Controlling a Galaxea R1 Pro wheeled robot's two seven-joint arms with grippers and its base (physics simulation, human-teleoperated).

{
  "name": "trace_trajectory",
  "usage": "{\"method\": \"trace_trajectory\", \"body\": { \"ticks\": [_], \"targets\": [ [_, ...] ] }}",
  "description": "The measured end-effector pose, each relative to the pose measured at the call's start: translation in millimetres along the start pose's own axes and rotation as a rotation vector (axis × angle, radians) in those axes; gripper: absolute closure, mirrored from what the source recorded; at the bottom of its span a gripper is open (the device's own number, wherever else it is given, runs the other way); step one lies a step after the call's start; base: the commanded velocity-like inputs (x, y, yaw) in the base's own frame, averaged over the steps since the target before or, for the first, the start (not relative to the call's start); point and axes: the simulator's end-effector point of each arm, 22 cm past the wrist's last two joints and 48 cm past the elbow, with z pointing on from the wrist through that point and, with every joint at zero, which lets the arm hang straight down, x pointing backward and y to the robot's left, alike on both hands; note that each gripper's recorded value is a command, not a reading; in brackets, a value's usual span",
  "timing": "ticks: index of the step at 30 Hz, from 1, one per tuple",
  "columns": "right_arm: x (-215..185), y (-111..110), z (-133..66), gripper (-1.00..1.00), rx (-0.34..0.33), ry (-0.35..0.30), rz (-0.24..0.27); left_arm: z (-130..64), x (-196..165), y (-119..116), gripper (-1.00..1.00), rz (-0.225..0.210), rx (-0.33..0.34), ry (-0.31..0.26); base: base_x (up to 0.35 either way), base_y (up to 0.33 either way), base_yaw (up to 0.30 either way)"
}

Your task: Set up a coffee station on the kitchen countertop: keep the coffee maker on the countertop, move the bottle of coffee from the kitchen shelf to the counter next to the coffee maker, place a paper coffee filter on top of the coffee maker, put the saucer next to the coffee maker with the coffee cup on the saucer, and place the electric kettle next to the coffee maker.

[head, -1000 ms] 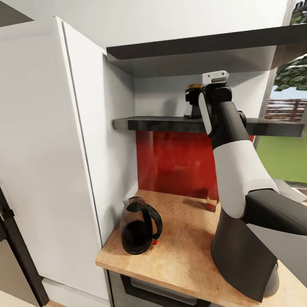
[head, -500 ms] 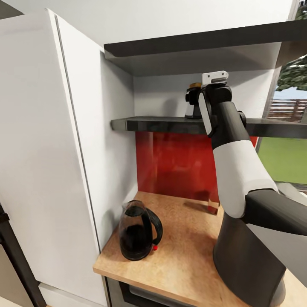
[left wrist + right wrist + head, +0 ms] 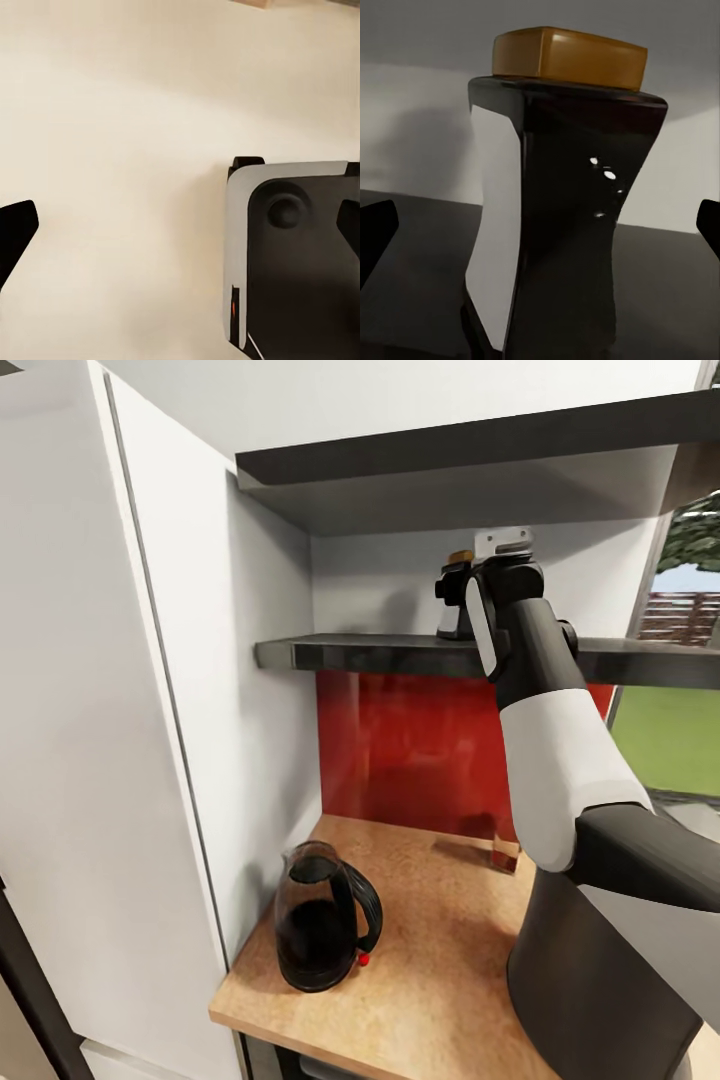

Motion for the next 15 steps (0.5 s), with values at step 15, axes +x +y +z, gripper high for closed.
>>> {"method": "trace_trajectory", "body": {
  "ticks": [15],
  "targets": [
    [5.9,0.6,1.1,-1.0,0.0,0.009,-0.001,-0.2,0.4,1.5,-1.0,-0.003,-0.002,0.001,0.068,-0.038,0.0]
  ]
}}
